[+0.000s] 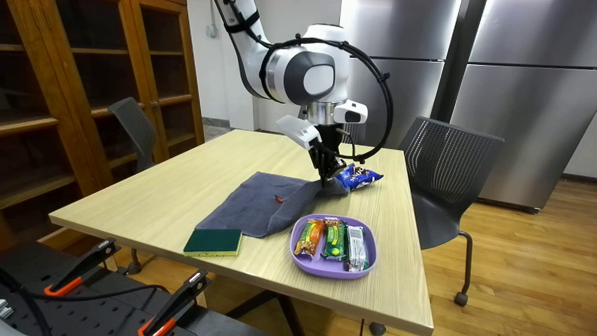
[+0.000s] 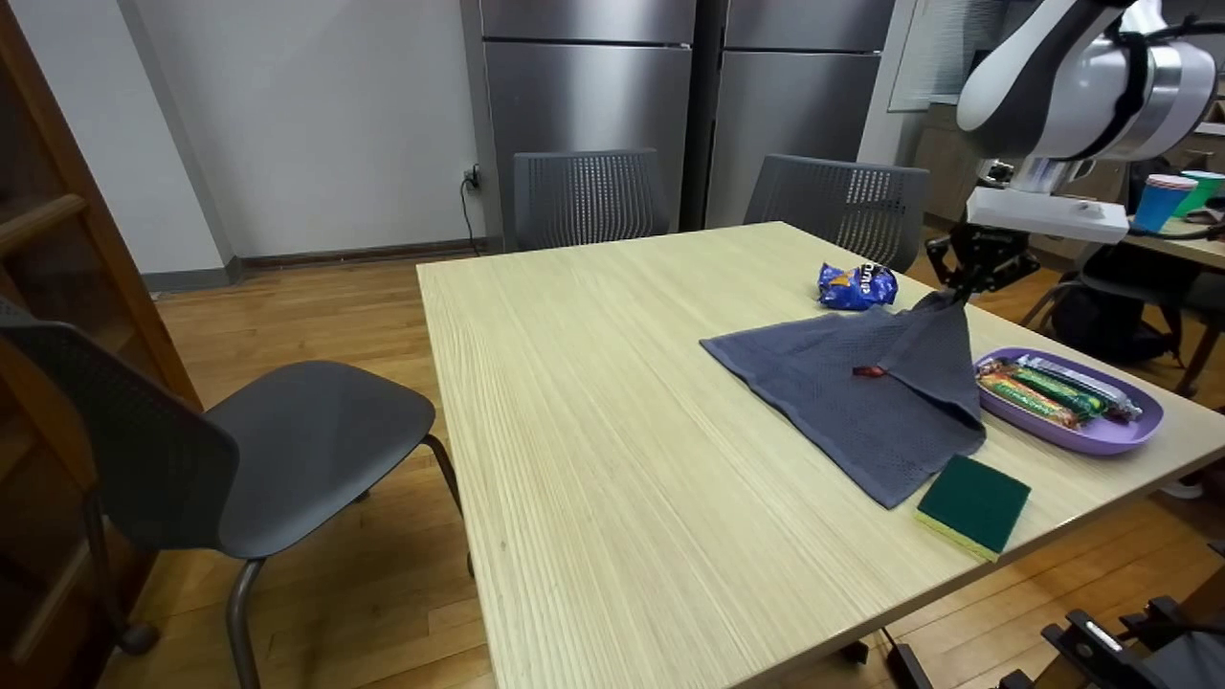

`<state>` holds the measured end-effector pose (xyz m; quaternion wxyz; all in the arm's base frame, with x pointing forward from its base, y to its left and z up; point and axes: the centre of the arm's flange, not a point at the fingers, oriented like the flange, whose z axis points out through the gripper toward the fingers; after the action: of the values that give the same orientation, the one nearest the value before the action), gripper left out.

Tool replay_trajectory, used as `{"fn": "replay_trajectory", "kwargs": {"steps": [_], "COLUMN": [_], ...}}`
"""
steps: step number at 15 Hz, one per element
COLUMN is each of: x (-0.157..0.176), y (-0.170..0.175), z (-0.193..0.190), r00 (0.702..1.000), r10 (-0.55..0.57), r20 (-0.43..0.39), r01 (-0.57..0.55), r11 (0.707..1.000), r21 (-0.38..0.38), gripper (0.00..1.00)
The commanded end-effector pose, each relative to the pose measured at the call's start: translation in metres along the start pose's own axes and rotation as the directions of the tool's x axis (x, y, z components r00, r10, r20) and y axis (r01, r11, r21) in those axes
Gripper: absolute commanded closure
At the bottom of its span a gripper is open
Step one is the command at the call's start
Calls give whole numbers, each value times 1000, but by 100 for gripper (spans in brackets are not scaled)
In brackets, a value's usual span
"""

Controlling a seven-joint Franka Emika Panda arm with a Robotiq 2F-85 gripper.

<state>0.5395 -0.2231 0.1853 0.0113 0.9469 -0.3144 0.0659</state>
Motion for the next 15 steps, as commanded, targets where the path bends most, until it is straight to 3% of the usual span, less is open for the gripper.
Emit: {"fn": "replay_trajectory", "kwargs": {"steps": [1,15], "x": [5,12], "y": [17,55], "z": [-17,-30], "r00": [999,992], "r10": [46,115], "r20": [-20,-42], "r01": [-45,-116], "r11": [999,993], "r21": [22,-11], "gripper": [99,99]}}
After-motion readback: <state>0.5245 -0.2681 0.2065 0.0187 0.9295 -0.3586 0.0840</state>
